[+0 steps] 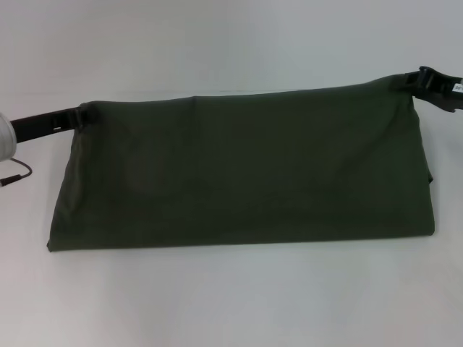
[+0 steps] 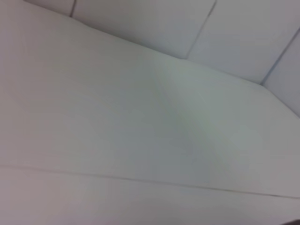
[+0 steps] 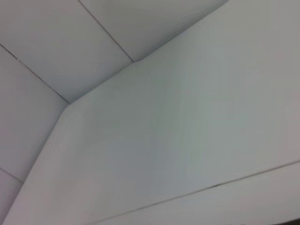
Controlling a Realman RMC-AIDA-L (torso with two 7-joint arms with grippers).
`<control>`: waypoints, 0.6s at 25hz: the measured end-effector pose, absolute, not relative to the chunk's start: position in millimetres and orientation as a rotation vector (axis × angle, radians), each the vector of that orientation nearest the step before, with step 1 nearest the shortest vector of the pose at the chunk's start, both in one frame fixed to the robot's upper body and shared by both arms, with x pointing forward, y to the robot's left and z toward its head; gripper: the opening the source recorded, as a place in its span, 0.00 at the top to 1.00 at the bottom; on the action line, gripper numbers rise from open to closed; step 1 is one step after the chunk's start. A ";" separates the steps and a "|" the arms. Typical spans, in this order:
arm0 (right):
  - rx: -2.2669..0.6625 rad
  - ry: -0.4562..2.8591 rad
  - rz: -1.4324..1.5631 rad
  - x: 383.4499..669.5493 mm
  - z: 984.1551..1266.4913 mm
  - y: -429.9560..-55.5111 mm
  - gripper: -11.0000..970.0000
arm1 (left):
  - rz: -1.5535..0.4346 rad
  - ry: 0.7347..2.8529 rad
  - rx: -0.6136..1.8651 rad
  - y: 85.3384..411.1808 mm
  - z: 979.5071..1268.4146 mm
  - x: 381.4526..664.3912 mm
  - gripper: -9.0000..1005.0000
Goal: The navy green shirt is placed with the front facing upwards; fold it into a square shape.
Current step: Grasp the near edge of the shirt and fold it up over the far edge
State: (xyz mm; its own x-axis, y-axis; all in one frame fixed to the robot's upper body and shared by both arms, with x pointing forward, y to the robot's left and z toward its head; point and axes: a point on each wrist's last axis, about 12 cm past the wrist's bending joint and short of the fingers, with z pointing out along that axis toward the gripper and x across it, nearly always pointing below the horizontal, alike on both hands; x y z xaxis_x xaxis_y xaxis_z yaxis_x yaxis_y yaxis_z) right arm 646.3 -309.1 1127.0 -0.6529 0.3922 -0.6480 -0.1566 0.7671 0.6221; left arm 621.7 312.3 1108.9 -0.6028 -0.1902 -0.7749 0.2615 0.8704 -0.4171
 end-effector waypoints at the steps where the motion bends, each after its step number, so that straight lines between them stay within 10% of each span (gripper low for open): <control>1: 0.181 2.124 0.835 646.2 1123.4 -306.0 0.93 | -0.618 2.122 0.042 310.1 1106.5 622.0 0.88; 15: 0.235 2.098 0.739 649.3 1094.9 -284.6 0.93 | -0.528 2.104 -0.014 282.6 1085.7 633.6 0.87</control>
State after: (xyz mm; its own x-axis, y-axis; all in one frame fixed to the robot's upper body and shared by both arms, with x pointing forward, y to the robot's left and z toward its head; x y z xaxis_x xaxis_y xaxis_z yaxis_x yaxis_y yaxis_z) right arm 649.3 -284.6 1094.9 -0.5996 0.4191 -0.6818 -0.1008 0.8056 0.5838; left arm 633.6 282.6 1085.7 -0.5631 -0.2108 -0.7990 0.1915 0.9073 -0.3744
